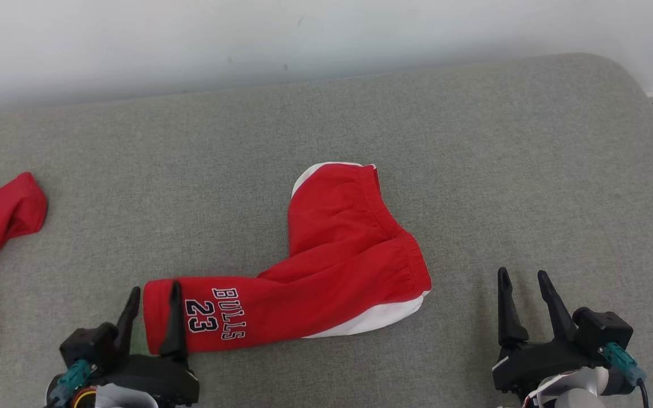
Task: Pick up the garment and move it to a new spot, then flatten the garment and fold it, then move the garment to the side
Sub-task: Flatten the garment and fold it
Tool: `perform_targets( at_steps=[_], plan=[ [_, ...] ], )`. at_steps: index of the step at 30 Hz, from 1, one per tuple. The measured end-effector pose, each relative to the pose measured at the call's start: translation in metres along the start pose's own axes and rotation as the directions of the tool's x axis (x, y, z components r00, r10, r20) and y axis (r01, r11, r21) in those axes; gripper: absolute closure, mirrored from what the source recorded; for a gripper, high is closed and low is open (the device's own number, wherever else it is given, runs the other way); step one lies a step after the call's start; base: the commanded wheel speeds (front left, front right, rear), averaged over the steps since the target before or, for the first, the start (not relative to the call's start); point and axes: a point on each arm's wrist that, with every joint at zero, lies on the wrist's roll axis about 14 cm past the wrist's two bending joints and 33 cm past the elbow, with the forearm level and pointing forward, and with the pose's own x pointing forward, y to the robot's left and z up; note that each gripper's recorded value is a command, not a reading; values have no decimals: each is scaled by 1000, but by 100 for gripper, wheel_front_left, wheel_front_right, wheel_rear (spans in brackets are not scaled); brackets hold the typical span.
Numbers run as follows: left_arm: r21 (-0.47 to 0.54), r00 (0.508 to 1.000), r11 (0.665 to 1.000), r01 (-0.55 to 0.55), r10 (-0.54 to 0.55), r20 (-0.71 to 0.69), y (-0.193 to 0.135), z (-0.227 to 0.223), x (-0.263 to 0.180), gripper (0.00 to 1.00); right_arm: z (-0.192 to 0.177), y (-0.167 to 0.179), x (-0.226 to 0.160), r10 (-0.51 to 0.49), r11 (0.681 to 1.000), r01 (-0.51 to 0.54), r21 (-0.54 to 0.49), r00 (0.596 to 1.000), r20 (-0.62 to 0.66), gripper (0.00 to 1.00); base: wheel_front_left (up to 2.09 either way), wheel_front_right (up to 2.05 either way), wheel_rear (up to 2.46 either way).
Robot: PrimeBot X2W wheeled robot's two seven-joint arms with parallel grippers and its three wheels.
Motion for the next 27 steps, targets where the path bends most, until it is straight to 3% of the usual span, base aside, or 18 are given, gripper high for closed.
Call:
perform_targets(
  at_steps=[5, 16, 27],
  plan=[
    [8, 999, 999, -34, 34, 9, 9, 1, -10, 0, -1, 1, -1, 2, 1000, -2, 3, 1000, -4, 0, 0, 0, 0],
    [-32, 998, 999, -8, 6, -56, -6, -27, -58, 0, 6, 27, 3, 74, 997, -75, 16, 997, 18, 0, 0, 0, 0],
    [-26, 998, 999, -39, 38, -57, 5, -25, -45, 0, 4, 15, -1, 45, 999, -45, -3, 999, 10, 0, 0, 0, 0]
  ],
)
